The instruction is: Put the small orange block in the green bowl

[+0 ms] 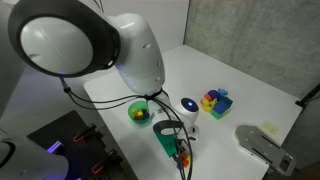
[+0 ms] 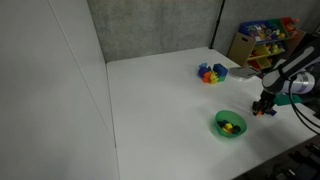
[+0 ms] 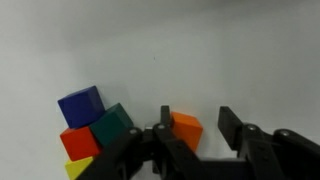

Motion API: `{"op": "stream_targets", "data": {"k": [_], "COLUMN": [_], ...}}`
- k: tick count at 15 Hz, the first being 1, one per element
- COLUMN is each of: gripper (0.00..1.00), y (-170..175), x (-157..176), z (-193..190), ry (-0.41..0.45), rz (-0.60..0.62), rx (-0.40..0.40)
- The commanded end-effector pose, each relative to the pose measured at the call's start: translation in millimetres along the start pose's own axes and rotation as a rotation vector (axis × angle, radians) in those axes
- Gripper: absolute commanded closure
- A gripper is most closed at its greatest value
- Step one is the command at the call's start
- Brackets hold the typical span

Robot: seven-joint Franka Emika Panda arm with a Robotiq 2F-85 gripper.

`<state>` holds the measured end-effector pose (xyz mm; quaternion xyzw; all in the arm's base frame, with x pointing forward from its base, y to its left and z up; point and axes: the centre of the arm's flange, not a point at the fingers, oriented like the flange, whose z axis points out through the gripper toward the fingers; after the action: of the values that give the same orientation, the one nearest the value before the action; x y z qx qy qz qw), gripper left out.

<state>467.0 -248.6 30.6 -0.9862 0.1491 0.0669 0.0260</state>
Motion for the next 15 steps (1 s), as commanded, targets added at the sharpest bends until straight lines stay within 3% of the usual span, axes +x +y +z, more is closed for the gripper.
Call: {"op": "stream_targets", "data": {"k": [1,3,7,15], "gripper": [0.75,0.92,0.90,0.90], "y": [0,-3,-30,-121], "x": [5,4,-8,-52], "z": [-5,-10,-30,-95], "ry": [0.022,0.024,0.040,0.101], "rz": [-0.007,-0.017,-0.076,-0.224], "rx": [0.015,0.019,0.026,0.061]}}
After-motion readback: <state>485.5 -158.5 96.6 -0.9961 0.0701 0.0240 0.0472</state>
